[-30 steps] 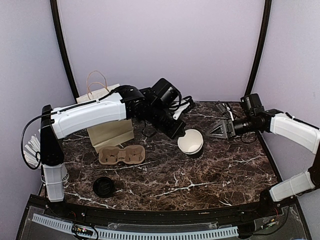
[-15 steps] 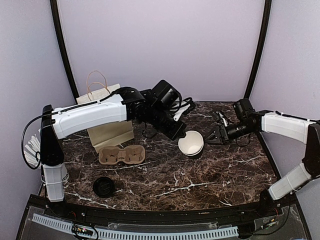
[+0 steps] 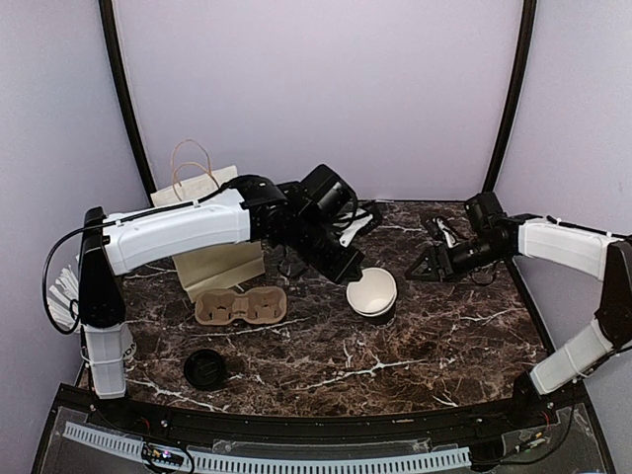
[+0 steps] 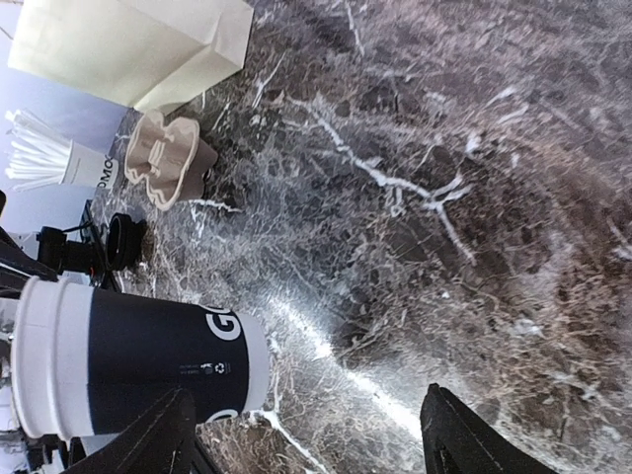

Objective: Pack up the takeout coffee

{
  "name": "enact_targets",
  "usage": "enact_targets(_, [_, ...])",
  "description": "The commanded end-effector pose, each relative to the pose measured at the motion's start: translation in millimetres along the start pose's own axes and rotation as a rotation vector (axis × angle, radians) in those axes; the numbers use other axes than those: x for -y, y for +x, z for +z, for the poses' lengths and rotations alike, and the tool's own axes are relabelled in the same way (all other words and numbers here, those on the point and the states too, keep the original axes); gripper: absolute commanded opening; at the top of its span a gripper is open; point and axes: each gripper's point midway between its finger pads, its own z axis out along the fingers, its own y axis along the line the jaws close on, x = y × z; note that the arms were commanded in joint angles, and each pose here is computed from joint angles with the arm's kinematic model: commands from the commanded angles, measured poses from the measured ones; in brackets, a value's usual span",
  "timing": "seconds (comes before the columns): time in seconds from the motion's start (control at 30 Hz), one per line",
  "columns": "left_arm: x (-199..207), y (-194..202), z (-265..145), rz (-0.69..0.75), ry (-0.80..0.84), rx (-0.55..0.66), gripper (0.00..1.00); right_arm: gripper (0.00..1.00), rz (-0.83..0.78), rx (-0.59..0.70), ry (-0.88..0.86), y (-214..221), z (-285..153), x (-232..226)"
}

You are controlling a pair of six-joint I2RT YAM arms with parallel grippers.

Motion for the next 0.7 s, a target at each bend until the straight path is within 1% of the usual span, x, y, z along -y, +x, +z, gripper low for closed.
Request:
enact_targets(0.0, [-9.4,23.0,-13.2,0.002,-0.006,-0.121,0.0,0.8,-0.076,0.106,0.066,-13.1,-24.8,2.9])
enact_targets(0.17, [-28.4,51.2,-13.6,-0.108,0.017,-0.274,0.0,0.82,-0.113,0.163,0.061,-15.1,-37.7,-7.7])
enact_targets(0.3, [-39.0,66.0,-12.0,-0.138,-0.017,-0.349,0.0,0.82,-0.134,0.183,0.065,-13.4,-41.5,-10.5])
enact_targets(0.43, [-43.2,79.9,-3.5,-0.166,-0.033,-0.409,0.0,0.82,-0.137,0.191,0.076,-11.8,-41.9,-9.1])
enact_targets(0.53, [-44.2,81.3,0.5,-0.173,-0.035,-0.415,0.0,0.82,-0.139,0.195,0.071,-13.1,-42.9,-10.7])
enact_targets(0.6, [-44.6,79.9,1.1,-0.176,-0.038,-0.412,0.06,0.82,-0.14,0.196,0.071,-12.8,-42.6,-10.3])
enact_targets(0.67, [-45.6,75.9,-0.8,-0.173,-0.047,-0.403,0.21,0.82,-0.14,0.194,0.07,-11.9,-41.3,-9.4])
